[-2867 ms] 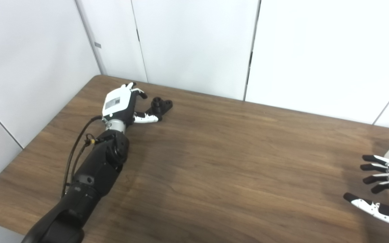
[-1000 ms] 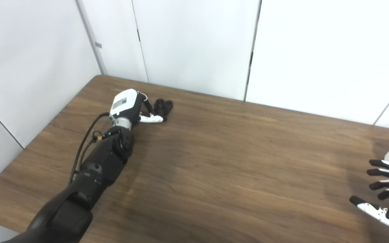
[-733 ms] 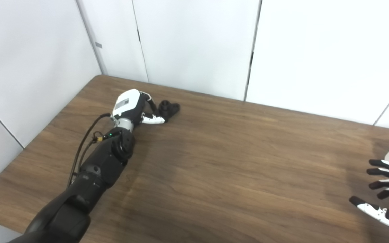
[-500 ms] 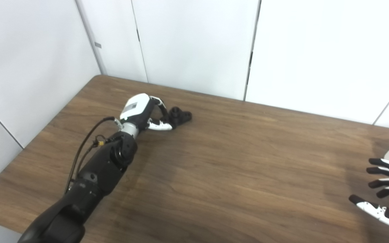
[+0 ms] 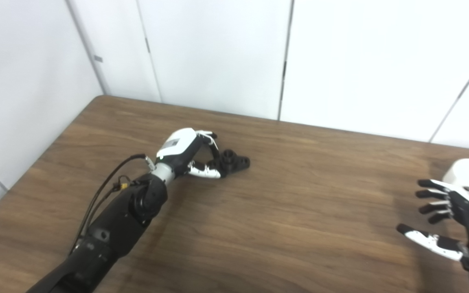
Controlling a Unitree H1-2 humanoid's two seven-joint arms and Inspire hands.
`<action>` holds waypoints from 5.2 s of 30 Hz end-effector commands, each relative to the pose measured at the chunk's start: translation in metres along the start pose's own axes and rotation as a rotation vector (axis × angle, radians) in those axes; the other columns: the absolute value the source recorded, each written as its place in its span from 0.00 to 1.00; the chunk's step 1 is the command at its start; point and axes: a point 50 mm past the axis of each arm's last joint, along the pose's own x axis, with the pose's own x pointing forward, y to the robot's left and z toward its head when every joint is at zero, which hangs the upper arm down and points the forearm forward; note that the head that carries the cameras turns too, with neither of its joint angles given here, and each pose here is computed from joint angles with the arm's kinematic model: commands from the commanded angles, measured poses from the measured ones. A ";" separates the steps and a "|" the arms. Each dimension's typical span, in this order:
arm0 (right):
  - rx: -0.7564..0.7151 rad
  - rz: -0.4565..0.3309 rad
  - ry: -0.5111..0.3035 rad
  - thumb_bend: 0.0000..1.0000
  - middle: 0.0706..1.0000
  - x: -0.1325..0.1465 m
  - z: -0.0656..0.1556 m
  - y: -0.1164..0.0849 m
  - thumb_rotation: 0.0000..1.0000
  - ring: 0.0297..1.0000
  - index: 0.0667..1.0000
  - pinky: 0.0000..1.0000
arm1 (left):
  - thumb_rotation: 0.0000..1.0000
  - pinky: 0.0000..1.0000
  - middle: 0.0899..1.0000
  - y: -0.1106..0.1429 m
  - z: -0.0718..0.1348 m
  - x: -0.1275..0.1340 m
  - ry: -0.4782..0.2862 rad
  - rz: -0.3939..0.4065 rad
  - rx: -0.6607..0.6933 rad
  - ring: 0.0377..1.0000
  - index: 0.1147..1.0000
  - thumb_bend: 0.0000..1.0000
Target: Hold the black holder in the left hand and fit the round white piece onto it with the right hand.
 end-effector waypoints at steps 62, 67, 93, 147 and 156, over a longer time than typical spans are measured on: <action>-1.013 -0.040 0.061 0.89 0.93 0.137 0.081 -0.093 0.31 0.92 0.85 0.84 | 0.05 0.70 0.80 -0.085 0.046 -0.007 -0.435 -0.366 0.145 0.82 0.42 0.52; -1.060 -0.025 0.177 0.92 0.97 0.154 0.068 -0.110 0.33 0.97 0.87 0.91 | 0.05 0.71 0.81 -0.084 0.042 -0.008 -0.437 -0.367 0.148 0.81 0.42 0.52; -1.031 0.173 0.401 1.00 0.98 0.179 0.014 -0.127 0.41 0.98 0.83 0.91 | 0.05 0.72 0.81 -0.080 0.039 -0.014 -0.428 -0.377 0.135 0.83 0.42 0.52; -0.940 0.075 0.150 0.52 0.69 0.168 -0.002 -0.105 0.14 0.77 0.45 0.85 | 0.05 0.72 0.80 -0.074 0.058 -0.028 -0.428 -0.389 0.121 0.81 0.42 0.52; -0.814 0.103 0.000 0.52 0.69 0.152 0.051 -0.111 0.14 0.76 0.45 0.72 | 0.05 0.74 0.82 -0.082 0.066 -0.029 -0.428 -0.385 0.111 0.83 0.42 0.52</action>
